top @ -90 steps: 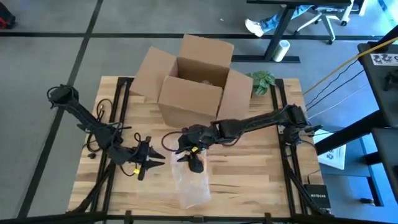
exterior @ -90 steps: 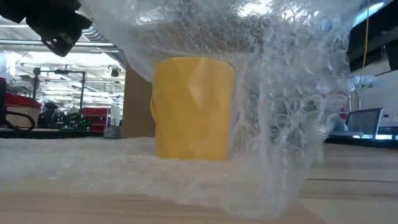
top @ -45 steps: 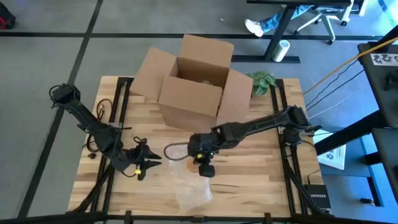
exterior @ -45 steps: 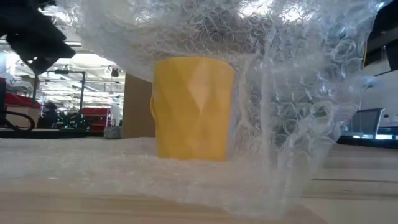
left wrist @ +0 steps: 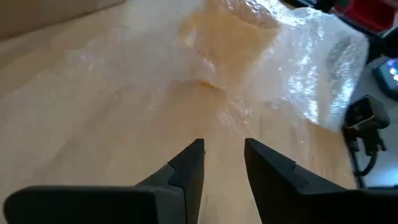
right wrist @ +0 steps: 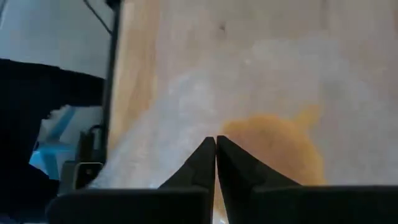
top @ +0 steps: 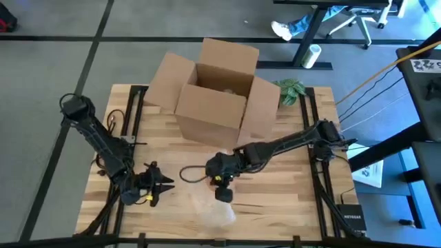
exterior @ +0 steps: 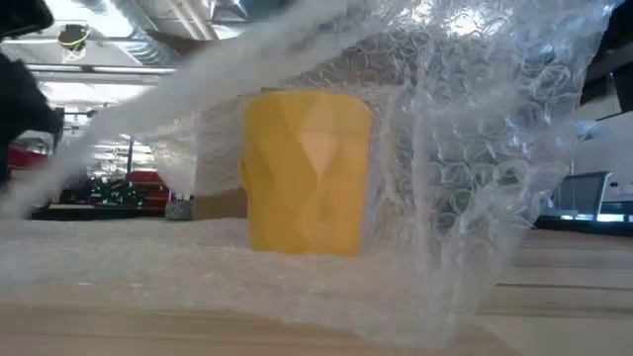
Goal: Wrap mug
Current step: Wrap the yellow mug with the bubble wrap
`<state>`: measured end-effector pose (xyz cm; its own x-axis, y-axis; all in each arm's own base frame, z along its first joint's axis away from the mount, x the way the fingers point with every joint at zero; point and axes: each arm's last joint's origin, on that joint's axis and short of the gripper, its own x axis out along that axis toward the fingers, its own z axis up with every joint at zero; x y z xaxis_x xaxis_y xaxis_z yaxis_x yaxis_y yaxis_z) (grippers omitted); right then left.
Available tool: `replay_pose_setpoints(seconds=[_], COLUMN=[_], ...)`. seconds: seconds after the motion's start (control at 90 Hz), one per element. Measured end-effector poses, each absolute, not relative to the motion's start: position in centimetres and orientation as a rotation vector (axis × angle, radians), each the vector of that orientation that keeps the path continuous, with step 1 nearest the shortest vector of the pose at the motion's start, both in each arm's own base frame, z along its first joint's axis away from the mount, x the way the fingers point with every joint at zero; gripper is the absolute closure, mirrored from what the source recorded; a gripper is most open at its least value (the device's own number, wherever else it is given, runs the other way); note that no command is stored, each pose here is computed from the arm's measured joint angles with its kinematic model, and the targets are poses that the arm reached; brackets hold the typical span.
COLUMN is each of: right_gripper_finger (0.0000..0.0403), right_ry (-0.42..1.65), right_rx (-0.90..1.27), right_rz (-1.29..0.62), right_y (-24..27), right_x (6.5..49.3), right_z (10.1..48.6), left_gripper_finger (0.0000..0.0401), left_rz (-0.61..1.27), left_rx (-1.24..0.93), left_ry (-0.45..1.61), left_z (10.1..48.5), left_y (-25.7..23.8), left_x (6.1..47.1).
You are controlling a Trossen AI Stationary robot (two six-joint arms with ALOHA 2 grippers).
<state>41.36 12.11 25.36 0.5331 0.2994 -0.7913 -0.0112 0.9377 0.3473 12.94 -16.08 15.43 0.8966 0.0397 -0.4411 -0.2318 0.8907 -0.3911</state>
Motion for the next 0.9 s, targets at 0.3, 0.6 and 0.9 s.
replay_pose_setpoints(seconds=[0.3,0.6,0.9], right_gripper_finger=[0.0403,0.0403,0.0403], right_ry=[1.137,1.176,1.094], right_rx=[0.366,0.461,0.466], right_rz=[0.149,0.093,-0.041], right_y=[12.5,10.8,10.4], right_x=[42.9,44.3,45.1], right_z=[20.0,17.1,17.9], left_gripper_finger=[0.0303,0.0303,0.0303], left_rz=[0.130,0.176,0.053], left_rx=[-0.446,-0.420,-0.320], left_ry=[0.421,0.427,0.375], left_z=[14.9,13.3,13.3], left_y=[-17.9,-18.2,-18.7], left_x=[12.7,14.0,17.1])
